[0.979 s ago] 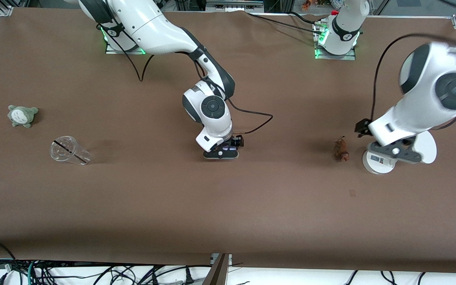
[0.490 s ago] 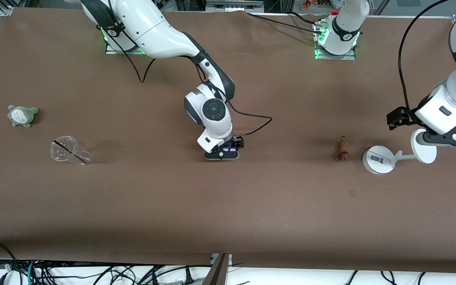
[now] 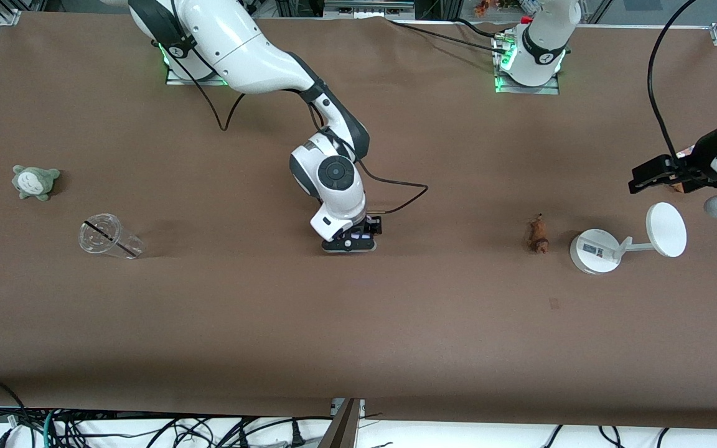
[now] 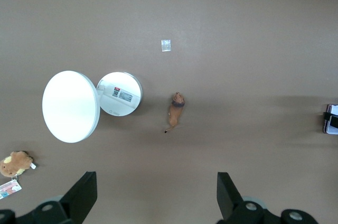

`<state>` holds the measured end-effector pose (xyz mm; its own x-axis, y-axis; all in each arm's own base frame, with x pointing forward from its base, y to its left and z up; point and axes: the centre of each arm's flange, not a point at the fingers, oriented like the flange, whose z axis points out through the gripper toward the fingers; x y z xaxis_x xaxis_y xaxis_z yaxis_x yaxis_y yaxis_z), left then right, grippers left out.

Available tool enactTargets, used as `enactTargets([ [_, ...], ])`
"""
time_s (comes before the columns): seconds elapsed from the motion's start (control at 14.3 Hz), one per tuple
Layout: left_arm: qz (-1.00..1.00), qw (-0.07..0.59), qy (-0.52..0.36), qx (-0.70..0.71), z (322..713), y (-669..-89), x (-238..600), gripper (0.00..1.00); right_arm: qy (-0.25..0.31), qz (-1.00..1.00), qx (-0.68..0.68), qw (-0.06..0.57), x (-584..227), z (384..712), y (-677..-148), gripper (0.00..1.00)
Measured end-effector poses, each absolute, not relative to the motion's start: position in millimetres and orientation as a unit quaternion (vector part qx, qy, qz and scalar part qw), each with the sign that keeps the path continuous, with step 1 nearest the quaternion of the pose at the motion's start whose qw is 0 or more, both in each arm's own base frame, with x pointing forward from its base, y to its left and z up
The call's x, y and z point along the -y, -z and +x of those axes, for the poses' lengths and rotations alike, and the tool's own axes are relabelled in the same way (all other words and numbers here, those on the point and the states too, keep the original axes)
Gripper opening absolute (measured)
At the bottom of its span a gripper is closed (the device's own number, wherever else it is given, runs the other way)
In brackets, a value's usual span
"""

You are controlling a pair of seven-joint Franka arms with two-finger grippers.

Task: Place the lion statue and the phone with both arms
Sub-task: 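Lift the phone with the right gripper and carry it toward the cup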

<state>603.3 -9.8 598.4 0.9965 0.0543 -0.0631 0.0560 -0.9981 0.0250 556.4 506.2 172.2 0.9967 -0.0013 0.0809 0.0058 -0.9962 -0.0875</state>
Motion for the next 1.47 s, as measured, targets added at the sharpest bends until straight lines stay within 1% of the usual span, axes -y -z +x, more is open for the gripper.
enactTargets([
  [0.28,0.999,0.005,0.030,-0.030,598,-602,16,1.00,0.047,-0.998,0.004,0.043,-506,560,-177,0.85],
  [0.42,0.999,-0.011,0.033,-0.033,589,-601,21,1.00,0.047,-0.998,0.001,0.039,-504,566,-194,0.85],
  [0.56,0.999,-0.022,0.032,-0.035,581,-603,24,1.00,0.039,-0.999,-0.002,0.027,-500,571,-230,0.85],
  [0.77,0.998,-0.026,0.031,-0.040,575,-602,21,1.00,0.029,-1.000,-0.013,0.000,-474,581,-304,0.85],
  [0.91,0.998,-0.027,0.033,-0.043,575,-599,18,1.00,0.029,-0.999,-0.013,-0.015,-446,590,-349,0.85],
  [1.05,0.998,-0.023,0.034,-0.044,575,-598,17,1.00,0.028,-0.999,-0.003,-0.029,-410,598,-383,0.85],
  [1.26,0.998,-0.012,0.034,-0.045,575,-598,19,1.00,0.015,-0.999,0.014,-0.043,-341,606,-426,0.85],
  [1.47,0.998,-0.012,0.034,-0.045,575,-599,19,1.00,-0.005,-0.999,0.034,-0.034,-254,613,-459,0.85],
])
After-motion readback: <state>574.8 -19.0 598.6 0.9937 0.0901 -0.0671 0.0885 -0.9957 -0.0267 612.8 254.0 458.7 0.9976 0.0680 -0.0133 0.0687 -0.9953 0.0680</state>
